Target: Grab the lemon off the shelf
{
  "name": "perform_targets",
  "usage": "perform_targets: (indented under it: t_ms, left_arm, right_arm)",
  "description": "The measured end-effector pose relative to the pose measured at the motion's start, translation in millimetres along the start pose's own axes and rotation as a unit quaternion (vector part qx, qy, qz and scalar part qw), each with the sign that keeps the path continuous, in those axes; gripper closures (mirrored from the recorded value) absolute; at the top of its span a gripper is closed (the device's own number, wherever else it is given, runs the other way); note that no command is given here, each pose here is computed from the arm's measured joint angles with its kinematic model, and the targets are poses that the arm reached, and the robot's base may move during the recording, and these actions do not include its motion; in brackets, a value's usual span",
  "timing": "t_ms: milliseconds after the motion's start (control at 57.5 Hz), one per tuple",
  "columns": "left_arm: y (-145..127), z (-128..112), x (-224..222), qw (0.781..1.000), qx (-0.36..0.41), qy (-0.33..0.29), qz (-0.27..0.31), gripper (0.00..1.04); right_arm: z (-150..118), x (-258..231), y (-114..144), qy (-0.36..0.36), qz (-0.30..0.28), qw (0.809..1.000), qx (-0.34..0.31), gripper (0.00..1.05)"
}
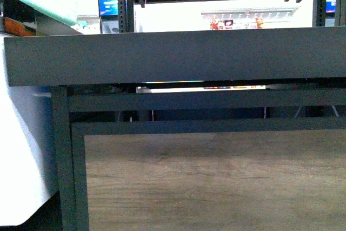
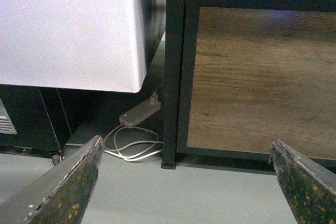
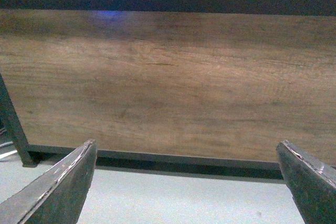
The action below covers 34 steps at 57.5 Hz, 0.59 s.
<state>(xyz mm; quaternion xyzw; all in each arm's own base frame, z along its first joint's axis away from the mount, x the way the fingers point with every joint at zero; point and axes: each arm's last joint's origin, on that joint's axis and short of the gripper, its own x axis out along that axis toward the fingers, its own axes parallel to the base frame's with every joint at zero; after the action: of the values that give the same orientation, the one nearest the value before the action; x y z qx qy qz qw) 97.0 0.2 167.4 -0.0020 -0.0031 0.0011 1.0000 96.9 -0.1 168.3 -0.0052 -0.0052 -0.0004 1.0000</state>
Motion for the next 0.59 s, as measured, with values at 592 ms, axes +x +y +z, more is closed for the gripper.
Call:
perform_targets:
  t_ms: [592]
  left_arm:
    - [0.0,0.0,0.0,1.0,0.0,0.0,0.0,0.08]
  right_arm:
    - [0.0,0.0,0.0,0.0,0.001,1.0,0.0,0.02]
